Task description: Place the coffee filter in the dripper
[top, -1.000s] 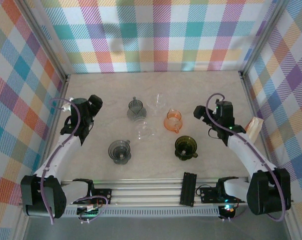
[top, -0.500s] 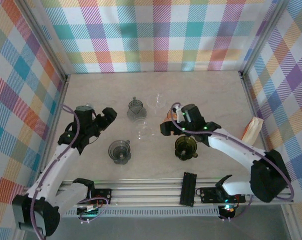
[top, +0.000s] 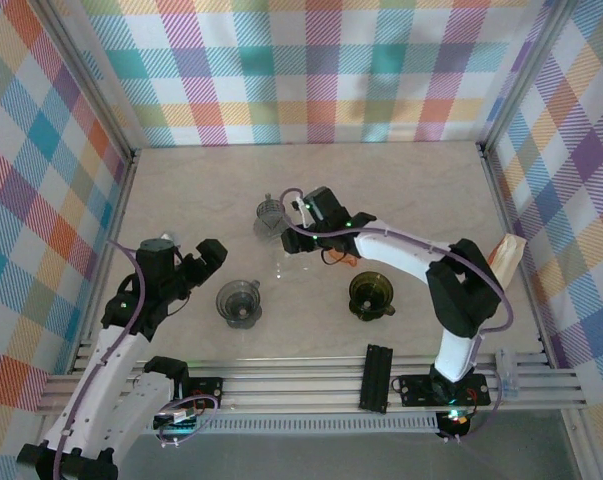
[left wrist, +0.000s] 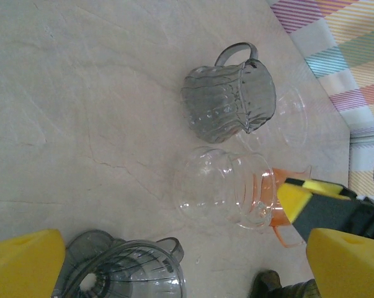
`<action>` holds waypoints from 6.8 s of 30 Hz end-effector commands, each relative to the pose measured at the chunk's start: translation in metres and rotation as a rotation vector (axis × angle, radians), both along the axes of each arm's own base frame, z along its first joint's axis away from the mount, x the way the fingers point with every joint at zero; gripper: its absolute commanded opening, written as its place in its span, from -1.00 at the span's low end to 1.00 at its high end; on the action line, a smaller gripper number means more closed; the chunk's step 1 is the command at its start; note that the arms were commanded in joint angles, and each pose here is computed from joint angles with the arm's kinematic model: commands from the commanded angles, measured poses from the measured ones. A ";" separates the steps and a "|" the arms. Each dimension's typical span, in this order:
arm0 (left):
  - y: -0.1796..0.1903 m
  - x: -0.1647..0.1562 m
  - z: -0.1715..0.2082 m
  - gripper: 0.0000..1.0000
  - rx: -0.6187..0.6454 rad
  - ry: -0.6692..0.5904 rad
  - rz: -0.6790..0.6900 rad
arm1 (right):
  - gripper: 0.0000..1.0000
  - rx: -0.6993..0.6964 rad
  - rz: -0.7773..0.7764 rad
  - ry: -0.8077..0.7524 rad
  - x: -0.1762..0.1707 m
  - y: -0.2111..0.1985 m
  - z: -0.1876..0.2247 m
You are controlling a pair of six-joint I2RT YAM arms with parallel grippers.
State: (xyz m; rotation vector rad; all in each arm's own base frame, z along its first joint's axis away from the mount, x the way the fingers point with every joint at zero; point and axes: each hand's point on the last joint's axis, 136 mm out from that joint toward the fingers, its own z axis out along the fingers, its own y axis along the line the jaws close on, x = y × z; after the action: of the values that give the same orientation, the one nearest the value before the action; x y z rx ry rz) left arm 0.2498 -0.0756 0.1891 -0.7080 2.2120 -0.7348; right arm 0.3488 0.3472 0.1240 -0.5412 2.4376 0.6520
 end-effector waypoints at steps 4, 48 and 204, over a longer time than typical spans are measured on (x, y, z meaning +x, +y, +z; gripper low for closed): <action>-0.002 -0.010 -0.011 1.00 -0.002 0.033 -0.019 | 0.04 -0.092 0.011 0.024 0.006 0.005 -0.013; 0.002 -0.019 0.005 1.00 0.008 -0.043 -0.019 | -0.90 -0.264 0.030 0.015 -0.112 -0.038 -0.006; 0.013 -0.027 -0.026 1.00 0.032 0.015 0.038 | 0.50 -0.096 -0.725 0.027 -0.065 -0.246 0.058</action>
State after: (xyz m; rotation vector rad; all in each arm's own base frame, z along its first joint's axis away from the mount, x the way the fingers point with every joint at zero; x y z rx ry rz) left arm 0.2231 -0.0581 0.1672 -0.7542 2.2086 -0.6518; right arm 0.2796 0.1375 0.1848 0.1917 2.4821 0.3198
